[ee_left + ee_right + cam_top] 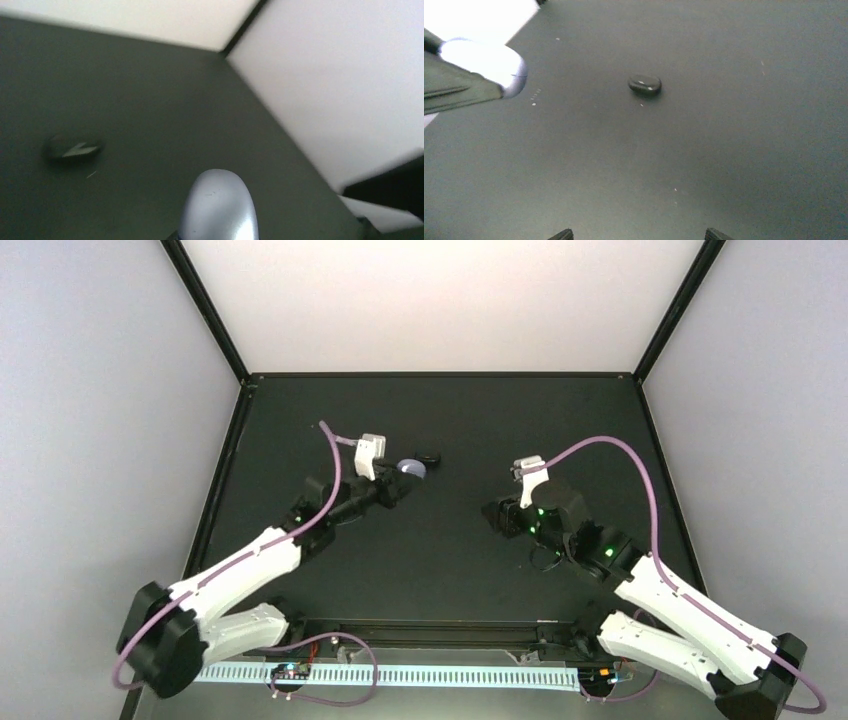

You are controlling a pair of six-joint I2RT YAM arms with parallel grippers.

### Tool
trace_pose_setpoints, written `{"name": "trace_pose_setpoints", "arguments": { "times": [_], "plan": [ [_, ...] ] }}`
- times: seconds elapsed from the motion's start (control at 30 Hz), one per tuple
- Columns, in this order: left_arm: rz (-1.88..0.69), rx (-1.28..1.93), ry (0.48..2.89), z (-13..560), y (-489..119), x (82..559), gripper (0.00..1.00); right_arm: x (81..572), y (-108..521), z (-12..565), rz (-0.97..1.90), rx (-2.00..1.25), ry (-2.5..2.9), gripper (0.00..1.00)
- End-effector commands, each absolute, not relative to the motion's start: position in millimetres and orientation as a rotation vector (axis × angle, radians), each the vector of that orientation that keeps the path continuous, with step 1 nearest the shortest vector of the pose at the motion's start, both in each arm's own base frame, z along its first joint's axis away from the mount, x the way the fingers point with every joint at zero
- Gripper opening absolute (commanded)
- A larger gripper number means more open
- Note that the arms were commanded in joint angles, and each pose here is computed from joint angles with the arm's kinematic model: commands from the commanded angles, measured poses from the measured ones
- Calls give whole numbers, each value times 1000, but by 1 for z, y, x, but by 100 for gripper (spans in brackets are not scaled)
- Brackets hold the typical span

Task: Insert the wireless bluetooth earbuds into the charging case
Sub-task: Place the charging case at the center of the board.

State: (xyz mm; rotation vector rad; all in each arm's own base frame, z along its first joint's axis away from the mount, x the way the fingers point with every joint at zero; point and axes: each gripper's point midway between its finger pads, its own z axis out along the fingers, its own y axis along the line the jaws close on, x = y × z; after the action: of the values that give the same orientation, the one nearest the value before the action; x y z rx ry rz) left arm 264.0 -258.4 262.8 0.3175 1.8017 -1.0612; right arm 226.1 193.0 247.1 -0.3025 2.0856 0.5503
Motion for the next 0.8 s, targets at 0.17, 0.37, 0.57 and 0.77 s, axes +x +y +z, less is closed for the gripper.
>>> {"name": "trace_pose_setpoints", "arguments": {
  "times": [0.17,0.37,0.57,0.77],
  "plan": [
    [-920,-47,2330,143,-222,351,2,235,179,240,558,-140,2029,71],
    [-828,-136,2473,81,-215,382,2,231,178,235,548,-159,2052,71],
    [-790,-180,2567,40,-207,395,3,229,175,237,538,-163,2052,74],
    [-746,-199,2610,22,-200,388,38,229,171,245,533,-158,2029,76]
  ]
}}
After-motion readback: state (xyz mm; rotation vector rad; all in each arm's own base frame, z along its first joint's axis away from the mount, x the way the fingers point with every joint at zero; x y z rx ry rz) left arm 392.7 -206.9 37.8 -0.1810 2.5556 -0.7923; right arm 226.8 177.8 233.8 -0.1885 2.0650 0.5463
